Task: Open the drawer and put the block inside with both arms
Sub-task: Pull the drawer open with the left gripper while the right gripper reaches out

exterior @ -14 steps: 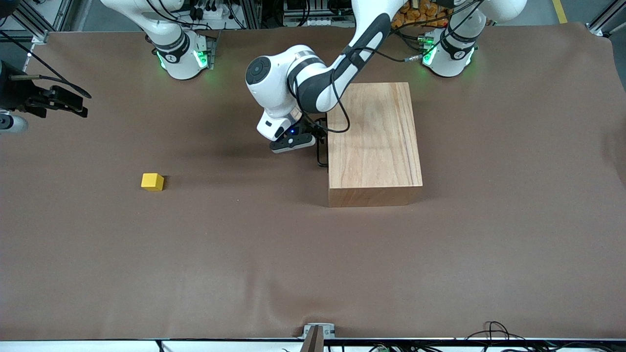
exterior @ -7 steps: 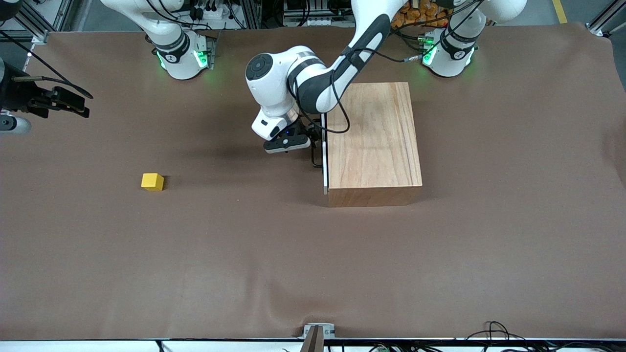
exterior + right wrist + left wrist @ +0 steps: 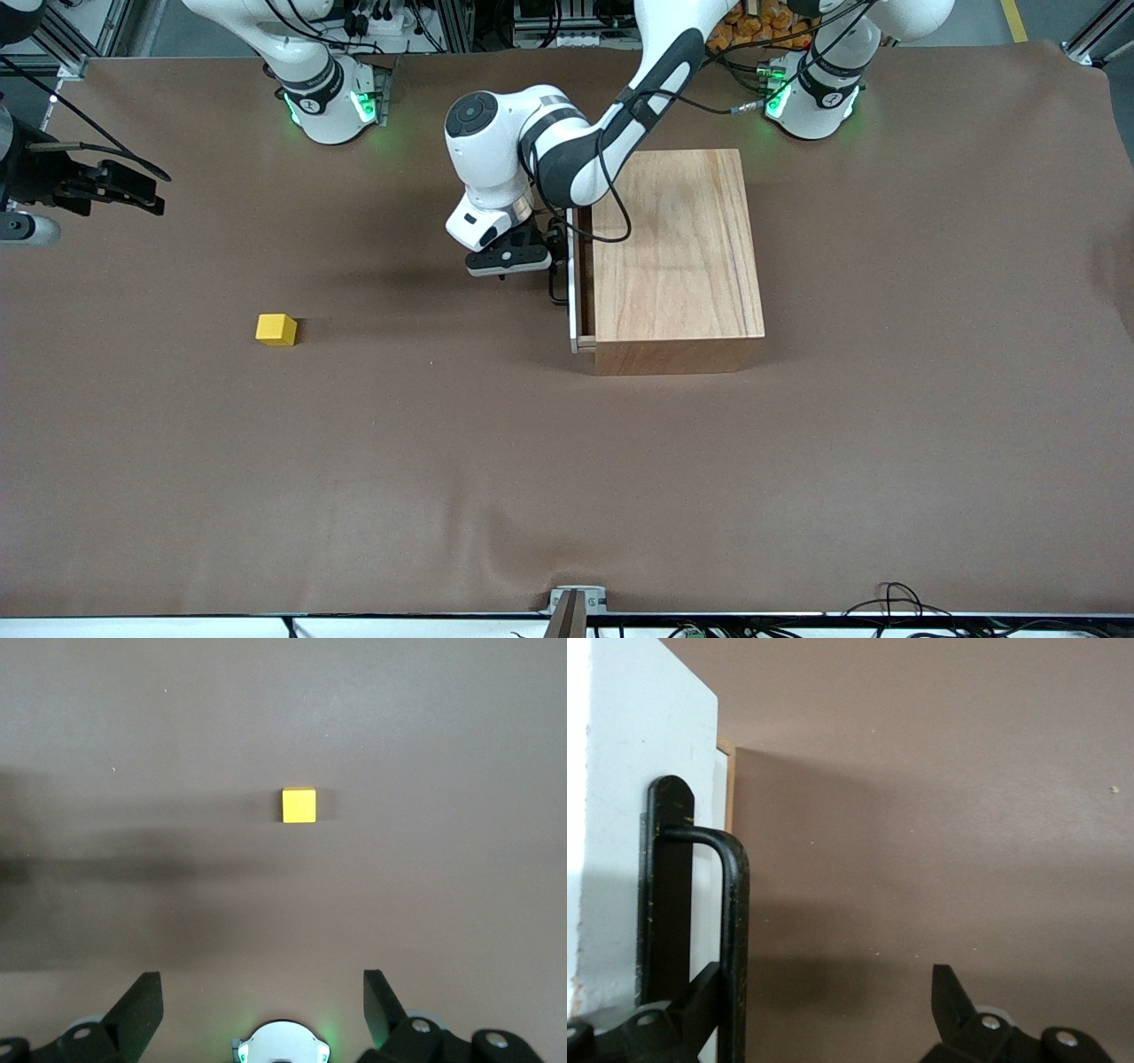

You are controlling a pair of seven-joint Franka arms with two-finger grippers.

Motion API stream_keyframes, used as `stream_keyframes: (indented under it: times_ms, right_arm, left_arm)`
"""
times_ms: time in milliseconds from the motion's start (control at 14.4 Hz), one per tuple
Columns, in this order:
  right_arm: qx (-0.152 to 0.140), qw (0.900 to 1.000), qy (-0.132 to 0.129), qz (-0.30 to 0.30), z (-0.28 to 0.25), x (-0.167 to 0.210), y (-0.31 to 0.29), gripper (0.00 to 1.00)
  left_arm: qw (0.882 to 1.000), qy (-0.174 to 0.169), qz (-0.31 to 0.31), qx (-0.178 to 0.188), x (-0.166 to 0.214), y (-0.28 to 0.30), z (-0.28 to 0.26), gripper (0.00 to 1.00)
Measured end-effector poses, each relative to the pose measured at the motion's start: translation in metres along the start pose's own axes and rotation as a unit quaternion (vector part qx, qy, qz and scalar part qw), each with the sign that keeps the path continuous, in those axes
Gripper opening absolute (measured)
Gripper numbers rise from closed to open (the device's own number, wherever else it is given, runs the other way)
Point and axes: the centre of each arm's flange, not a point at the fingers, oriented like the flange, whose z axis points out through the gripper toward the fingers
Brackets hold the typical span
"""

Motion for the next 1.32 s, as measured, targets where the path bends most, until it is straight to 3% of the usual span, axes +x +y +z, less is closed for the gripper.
stream_keyframes:
  times_ms: [835, 1322]
  right_arm:
    - [0.0, 1.0, 0.012, -0.001, -0.002, 0.003, 0.0, 1.0]
    - [-0.001, 1.0, 0.005, -0.002, 0.019, 0.009, -0.002, 1.0]
  left_arm:
    - [0.999, 0.007, 0.018, -0.04, -0.022, 0.022, -0.005, 1.0]
    - [0.997, 0.011, 0.024, -0.066, -0.029, 0.031, -0.013, 1.0]
